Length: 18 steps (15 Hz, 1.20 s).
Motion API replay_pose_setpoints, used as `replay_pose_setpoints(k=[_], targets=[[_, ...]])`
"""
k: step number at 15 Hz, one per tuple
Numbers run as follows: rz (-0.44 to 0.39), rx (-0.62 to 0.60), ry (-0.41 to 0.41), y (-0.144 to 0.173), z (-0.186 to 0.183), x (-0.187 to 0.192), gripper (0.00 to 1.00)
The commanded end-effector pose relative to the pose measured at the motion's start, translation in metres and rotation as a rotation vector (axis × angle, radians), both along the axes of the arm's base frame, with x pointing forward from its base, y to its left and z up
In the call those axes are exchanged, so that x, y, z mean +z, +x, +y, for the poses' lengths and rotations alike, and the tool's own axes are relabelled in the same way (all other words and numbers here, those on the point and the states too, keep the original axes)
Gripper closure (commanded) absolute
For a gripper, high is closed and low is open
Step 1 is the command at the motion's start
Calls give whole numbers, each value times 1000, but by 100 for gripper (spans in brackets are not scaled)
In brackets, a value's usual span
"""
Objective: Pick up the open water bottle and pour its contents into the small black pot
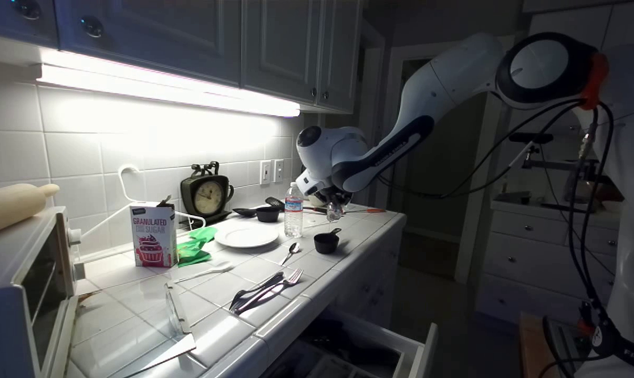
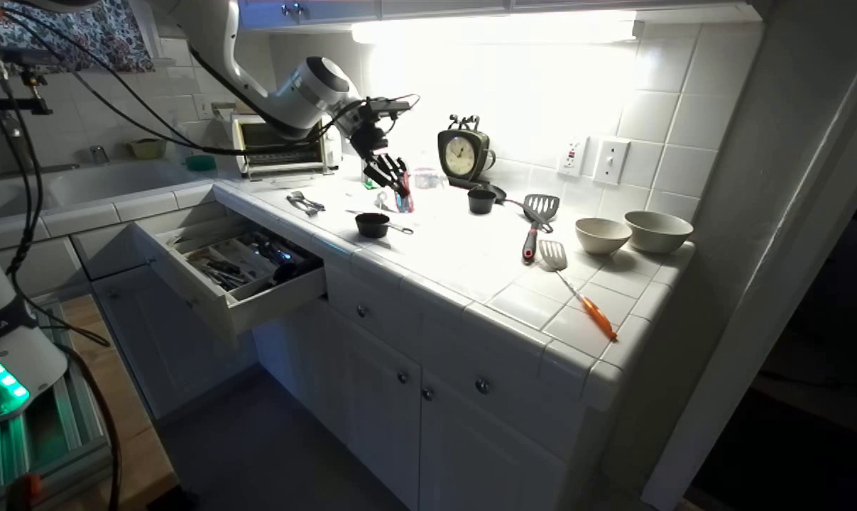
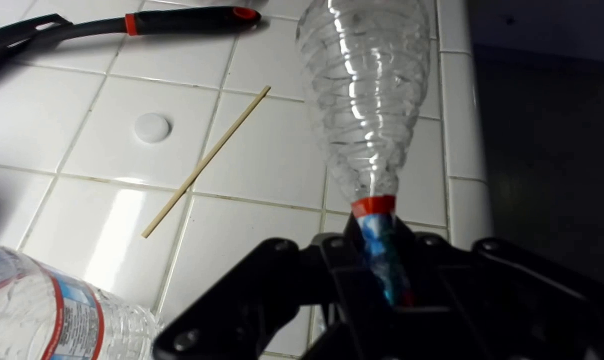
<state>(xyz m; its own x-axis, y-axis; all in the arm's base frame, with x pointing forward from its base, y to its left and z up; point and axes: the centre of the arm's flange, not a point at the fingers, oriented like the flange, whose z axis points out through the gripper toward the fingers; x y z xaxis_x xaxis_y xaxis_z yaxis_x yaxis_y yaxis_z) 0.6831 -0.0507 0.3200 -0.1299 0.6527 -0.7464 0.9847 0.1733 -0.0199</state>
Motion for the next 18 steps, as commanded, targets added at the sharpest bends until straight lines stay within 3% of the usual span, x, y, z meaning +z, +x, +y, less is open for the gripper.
replay_pose_setpoints(k=[1, 18], targets=[[-19, 24, -32, -2, 7, -4, 98], [-10, 106, -107, -3, 30, -11, 98]])
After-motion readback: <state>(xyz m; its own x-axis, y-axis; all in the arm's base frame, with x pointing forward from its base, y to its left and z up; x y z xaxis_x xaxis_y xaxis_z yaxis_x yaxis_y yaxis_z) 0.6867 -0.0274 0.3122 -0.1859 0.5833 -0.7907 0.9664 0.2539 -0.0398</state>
